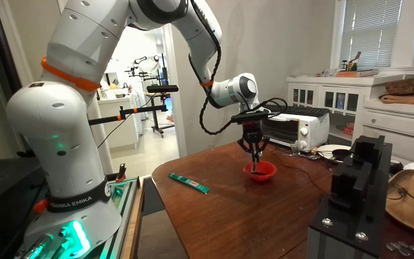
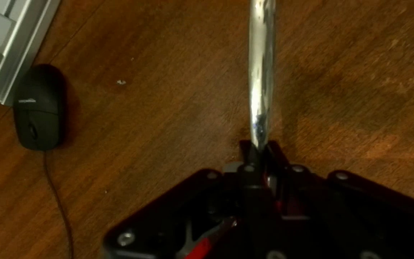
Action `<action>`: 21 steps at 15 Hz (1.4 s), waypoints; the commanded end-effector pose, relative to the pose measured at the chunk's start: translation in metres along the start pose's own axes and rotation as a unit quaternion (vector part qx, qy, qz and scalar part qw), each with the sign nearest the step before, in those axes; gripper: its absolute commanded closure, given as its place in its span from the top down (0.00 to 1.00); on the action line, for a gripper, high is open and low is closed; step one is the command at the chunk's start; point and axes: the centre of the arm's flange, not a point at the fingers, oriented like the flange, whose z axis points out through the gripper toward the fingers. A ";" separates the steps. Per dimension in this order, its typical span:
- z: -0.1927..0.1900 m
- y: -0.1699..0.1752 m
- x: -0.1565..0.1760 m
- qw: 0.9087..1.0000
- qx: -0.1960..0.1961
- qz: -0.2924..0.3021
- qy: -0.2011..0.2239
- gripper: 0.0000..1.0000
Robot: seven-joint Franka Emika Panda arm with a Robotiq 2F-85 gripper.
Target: Use a spoon to take a scoop out of the red bowl then empty it back into the bowl and place the spoon back
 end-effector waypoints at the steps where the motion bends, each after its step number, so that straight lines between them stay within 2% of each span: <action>1: -0.002 -0.006 0.019 0.998 -0.037 0.014 -0.052 0.03; 6: 0.011 -0.033 0.043 0.988 -0.102 0.018 -0.117 0.03; 9: 0.022 -0.048 0.056 0.980 -0.148 0.024 -0.132 0.03; 14: 0.036 -0.053 0.072 0.965 -0.225 0.049 -0.122 0.03; 18: 0.032 -0.052 0.078 0.945 -0.301 0.070 -0.104 0.03; 21: 0.026 -0.061 0.082 0.934 -0.339 0.079 -0.081 0.03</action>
